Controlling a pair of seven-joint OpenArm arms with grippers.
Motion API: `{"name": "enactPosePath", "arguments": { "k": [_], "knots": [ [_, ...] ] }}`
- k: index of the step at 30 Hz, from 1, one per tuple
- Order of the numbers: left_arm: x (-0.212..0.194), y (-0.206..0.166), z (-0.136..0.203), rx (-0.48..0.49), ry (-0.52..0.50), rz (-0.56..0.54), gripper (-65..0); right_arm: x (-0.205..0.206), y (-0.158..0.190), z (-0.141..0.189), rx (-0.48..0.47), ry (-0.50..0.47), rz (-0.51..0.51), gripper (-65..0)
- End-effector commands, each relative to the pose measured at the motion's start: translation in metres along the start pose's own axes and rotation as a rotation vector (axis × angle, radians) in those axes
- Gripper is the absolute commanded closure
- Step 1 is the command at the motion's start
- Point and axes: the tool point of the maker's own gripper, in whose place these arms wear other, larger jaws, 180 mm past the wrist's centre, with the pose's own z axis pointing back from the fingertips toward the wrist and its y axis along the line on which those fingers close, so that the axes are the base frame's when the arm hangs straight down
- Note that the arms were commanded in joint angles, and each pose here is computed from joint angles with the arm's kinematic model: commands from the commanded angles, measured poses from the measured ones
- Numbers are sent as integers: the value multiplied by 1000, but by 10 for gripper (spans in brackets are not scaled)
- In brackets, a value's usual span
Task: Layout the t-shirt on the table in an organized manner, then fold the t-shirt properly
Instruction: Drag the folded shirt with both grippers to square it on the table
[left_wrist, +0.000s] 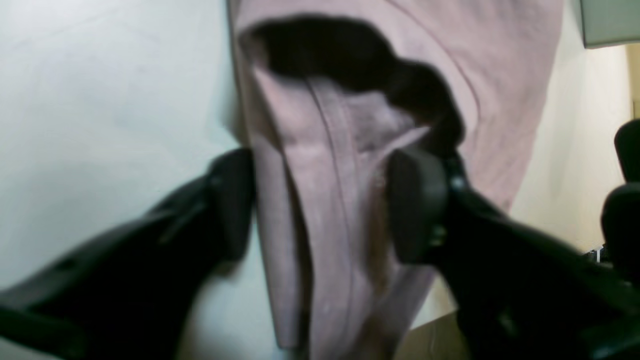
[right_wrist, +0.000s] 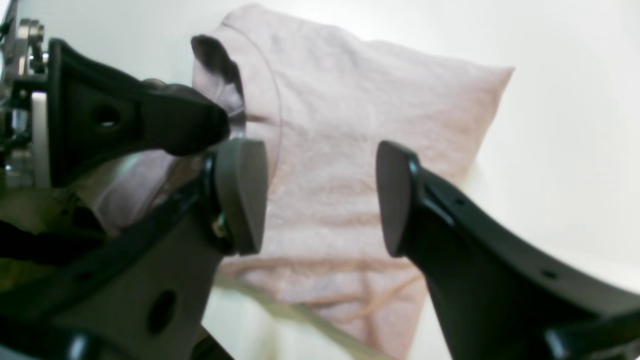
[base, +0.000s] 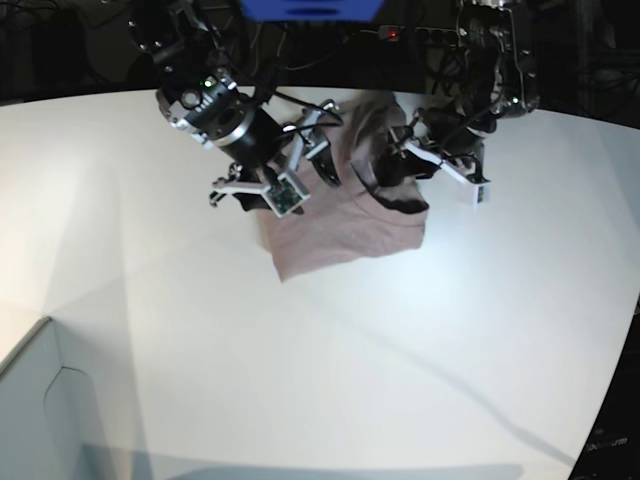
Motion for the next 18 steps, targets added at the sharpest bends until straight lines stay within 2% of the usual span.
{"name": "enactPosePath", "arguments": {
  "k": [1, 5, 9, 14, 18],
  "knots": [
    [10, -5, -3, -21, -27, -1, -318, 11, -6, 3, -10, -41, 2, -349],
    [21, -6, -14, -31, -32, 2, -169, 4, -29, 9, -71, -28, -16, -349],
    [39, -3, -31, -23, -20, -11, 0, -10, -73, 25, -191, -6, -55, -350],
    [49, -5, -66, -6, 94, -172, 0, -35, -119, 53, -336, 35, -106, -349],
    [61, -32, -102, -22, 225, -449, -1, -57, -153, 83, -455, 75, -149, -348]
  ]
}}
